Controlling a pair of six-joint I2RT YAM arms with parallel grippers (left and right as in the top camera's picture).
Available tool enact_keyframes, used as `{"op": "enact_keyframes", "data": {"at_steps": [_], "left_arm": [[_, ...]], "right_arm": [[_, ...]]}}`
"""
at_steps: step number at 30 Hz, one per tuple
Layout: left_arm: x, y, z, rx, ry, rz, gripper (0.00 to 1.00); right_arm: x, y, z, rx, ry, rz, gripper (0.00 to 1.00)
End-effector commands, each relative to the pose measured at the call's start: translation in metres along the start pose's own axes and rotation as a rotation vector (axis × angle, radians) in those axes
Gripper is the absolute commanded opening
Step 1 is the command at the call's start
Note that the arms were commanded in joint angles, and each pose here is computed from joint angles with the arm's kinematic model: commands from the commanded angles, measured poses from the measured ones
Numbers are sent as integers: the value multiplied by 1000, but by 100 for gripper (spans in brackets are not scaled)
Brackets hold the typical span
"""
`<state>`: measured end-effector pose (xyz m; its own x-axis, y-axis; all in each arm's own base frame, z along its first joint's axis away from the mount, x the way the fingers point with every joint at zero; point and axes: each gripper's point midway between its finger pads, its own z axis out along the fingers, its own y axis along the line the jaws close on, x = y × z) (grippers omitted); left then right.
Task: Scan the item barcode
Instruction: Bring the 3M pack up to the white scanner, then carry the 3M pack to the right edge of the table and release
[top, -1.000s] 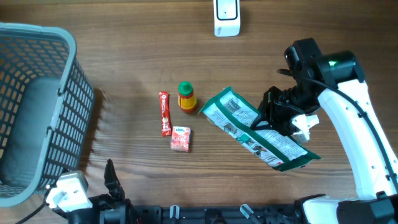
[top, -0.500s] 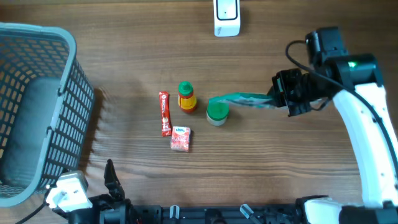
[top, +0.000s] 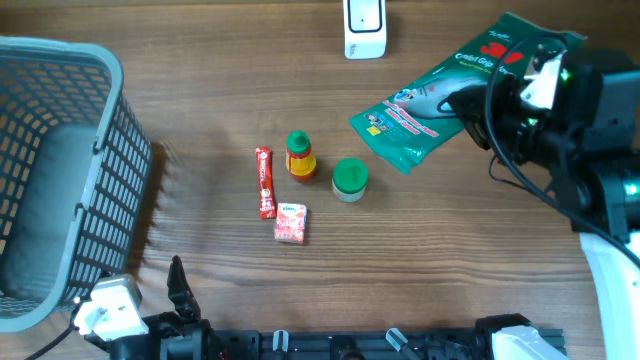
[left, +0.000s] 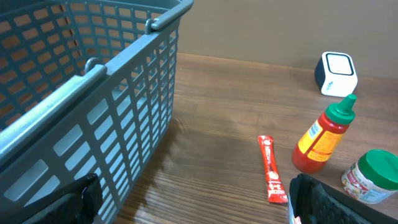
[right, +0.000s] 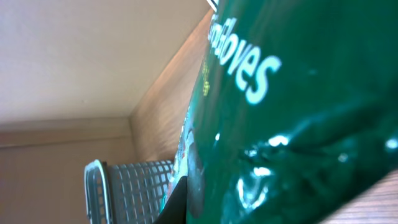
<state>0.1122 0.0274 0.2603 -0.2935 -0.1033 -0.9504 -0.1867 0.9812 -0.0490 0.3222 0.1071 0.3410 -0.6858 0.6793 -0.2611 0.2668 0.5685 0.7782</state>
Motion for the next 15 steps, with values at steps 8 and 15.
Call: {"op": "enact_keyframes", "data": {"at_steps": [8,15], "left_arm": [[-1,0,-2,2,-11,-9,100],[-1,0,-2,2,-11,-9,100]], "right_arm": [[-79,69,73,-304,-180,-124,4],[-145,62,187,-462,-350,-126,4]]}}
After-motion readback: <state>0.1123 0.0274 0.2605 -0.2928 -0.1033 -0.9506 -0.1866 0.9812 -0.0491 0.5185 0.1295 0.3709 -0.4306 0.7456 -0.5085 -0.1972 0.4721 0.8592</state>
